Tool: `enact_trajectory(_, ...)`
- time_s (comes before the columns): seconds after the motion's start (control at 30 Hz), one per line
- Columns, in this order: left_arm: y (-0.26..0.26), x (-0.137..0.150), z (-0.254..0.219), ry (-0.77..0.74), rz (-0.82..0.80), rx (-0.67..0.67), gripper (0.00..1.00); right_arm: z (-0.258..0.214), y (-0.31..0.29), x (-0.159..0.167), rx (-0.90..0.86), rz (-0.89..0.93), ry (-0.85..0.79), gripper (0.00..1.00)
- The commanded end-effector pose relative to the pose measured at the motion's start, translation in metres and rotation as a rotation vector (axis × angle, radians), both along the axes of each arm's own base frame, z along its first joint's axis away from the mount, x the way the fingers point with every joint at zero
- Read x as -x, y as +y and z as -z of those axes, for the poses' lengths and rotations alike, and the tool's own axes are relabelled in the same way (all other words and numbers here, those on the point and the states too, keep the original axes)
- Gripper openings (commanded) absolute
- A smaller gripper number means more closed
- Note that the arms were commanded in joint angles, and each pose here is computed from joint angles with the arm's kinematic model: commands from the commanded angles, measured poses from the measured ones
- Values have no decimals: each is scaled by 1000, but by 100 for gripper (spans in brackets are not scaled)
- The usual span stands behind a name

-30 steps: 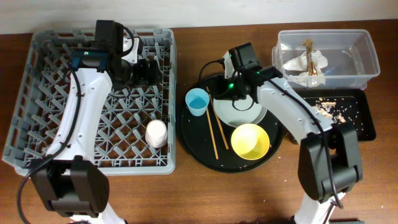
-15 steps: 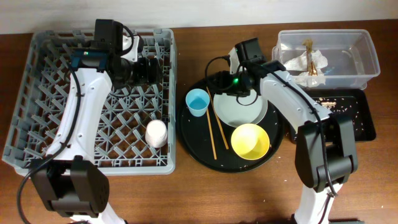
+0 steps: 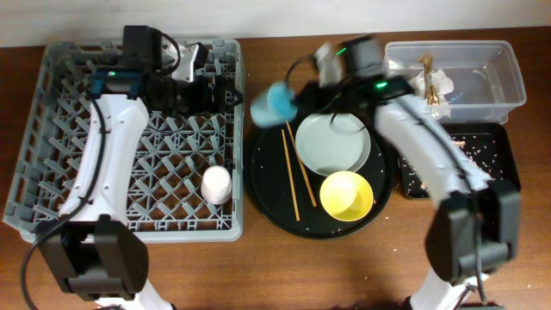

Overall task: Sort waste into correct bins and load items into the dishwasher rack
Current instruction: 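Grasp the blue cup with the right gripper and lift it, then pass the blue cup to the left gripper and set it in the rack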

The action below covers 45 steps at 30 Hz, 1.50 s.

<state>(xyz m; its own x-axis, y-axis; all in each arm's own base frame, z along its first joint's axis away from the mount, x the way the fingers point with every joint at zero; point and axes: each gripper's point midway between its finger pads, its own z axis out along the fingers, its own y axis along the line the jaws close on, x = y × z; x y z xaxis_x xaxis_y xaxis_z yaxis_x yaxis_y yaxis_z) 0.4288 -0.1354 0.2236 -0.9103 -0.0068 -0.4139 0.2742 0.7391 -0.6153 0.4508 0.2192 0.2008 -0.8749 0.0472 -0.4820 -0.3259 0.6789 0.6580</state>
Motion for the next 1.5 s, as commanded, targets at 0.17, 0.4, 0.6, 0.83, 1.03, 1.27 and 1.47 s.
enact_trajectory(0.17, -37, 52, -118, -251, 441, 683, 99, -122, 38, 27, -449, -307, -157, 4)
enact_trajectory(0.4, -36, 45, -106, -265, 419, 606, 89, -129, 63, 42, -467, -395, -198, 4)
enact_trajectory(0.6, -37, 47, -117, -310, 457, 657, 91, -107, 63, 46, -418, -389, -152, 4)
enact_trajectory(0.83, -37, 49, -120, -311, 465, 673, 66, -106, 70, 47, -404, -389, -161, 4)
enact_trajectory(1.03, -17, 16, -73, -271, 297, 375, 51, -103, 52, 35, -393, -338, -163, 99)
enact_trajectory(1.27, 68, -1, 57, 0, -127, -786, 52, 3, -59, -5, 87, 168, 80, 99)
enact_trajectory(1.47, 58, 5, 114, 157, -68, -797, 52, 14, -69, 1, 156, 186, 107, 98)
